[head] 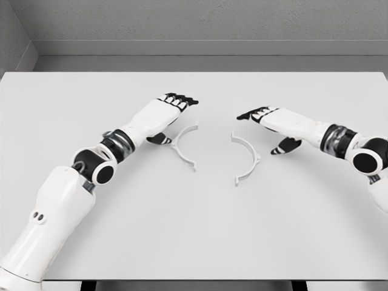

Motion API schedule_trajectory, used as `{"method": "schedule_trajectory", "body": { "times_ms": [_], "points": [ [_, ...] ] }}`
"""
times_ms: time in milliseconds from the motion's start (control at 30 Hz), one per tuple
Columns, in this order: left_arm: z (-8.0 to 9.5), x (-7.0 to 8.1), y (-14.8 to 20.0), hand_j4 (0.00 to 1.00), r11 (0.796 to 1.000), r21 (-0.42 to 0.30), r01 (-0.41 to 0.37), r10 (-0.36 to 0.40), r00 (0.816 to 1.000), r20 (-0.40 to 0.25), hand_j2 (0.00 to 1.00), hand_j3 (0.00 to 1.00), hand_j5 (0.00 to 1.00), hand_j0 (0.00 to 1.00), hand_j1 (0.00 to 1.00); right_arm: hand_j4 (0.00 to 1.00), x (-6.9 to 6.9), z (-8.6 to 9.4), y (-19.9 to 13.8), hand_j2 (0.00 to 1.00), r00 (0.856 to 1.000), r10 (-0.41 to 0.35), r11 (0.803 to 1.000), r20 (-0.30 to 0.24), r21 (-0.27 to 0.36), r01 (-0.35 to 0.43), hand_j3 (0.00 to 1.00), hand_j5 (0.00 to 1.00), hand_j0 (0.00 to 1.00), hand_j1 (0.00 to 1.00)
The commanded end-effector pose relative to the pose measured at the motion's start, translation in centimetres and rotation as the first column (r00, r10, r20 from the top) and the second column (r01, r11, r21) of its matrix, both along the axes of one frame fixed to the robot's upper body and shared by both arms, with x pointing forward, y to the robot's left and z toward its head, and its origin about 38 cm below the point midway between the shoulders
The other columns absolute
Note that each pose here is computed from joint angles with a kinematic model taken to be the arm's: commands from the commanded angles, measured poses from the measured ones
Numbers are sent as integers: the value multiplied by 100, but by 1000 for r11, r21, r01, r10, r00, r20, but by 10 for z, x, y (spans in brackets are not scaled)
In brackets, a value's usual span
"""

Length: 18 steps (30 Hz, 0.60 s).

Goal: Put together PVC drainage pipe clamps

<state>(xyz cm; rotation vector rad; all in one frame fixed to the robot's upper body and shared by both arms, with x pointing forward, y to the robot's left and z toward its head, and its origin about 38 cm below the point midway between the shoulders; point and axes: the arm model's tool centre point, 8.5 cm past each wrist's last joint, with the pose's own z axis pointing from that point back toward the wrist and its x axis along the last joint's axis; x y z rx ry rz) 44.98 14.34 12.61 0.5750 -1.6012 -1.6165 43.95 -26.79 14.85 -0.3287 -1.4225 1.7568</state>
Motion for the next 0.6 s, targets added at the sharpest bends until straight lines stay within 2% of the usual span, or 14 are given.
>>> {"method": "schedule_trajectory", "body": {
  "times_ms": [0,200,300,567],
  "points": [
    [0,-1,-5,100,1000,-11,6,-6,1000,-1,100,100,100,100,100,100,-2,0,7,100,1000,18,1000,-2,7,-18,100,100,100,100],
    [1,0,-6,100,1000,-16,5,-5,1000,0,100,100,100,100,100,100,-4,-4,11,100,999,32,999,-15,5,-32,100,100,100,100],
    [5,3,2,100,1000,-15,-6,6,1000,6,100,100,100,100,100,100,-7,3,18,100,999,51,999,2,9,-51,100,100,100,100],
    [5,8,9,100,1000,-10,-27,28,1000,5,100,100,100,100,100,100,-8,0,20,100,998,58,998,-4,5,-58,100,100,100,100]
  ]
}}
